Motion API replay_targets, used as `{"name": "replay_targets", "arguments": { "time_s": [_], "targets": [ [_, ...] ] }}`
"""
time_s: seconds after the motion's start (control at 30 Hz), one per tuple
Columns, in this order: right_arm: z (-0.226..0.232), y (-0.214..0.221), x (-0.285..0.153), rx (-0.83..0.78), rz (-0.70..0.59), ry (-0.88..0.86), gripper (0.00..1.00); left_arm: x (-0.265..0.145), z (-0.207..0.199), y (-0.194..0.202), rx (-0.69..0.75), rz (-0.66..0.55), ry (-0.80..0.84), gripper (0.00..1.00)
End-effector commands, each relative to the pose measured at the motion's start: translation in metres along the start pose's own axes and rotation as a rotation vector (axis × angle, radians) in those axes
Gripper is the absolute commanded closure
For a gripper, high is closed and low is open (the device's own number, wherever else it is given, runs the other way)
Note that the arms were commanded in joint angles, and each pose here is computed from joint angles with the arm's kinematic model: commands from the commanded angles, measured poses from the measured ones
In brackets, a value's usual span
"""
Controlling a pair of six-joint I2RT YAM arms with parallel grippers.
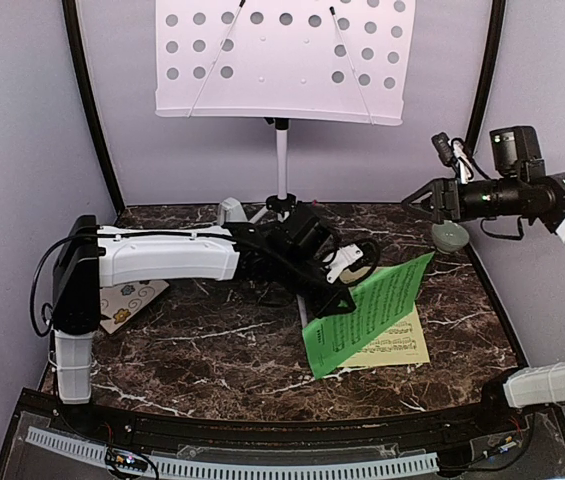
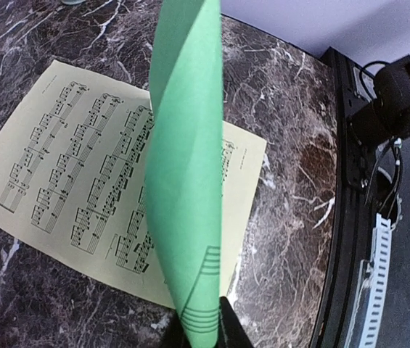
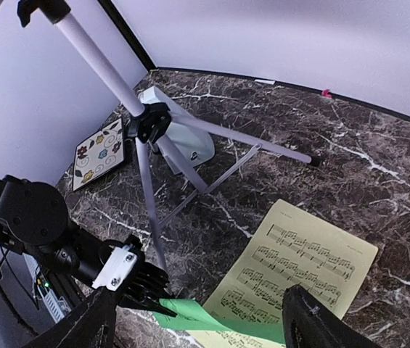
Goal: Set up the instrument practice props
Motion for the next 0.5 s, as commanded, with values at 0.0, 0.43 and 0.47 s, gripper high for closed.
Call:
{"name": "replay_targets", "arguments": {
  "time_s": [0.0, 0.43, 0.47],
  "targets": [
    [0.014, 0.025, -0.018, -0.026, 0.032, 0.003, 0.21, -0.044, -0.016, -0.021, 0.203, -0.110, -0.046, 0.89],
    [0.033, 0.091, 0.012, -0.134, 0.379, 0.001, 0.27, -0.065, -0.033, -0.022, 0.411, -0.145, -0.135, 0.88],
    [0.032, 0.094, 0.015, -0.141, 0.391, 0.017, 0.27, -0.065, -0.035, -0.023, 0.430, -0.145, -0.141, 0.88]
  ]
}}
Point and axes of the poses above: each gripper's point midway between its finger pads, its own x axis out along the fingers, its own z axis along the line the jaws close on, y = z × x, the point moved 7 cm from there along -x, back along the fingers, and after that the axes turned 12 degrees about x, right-handed, at the moved point
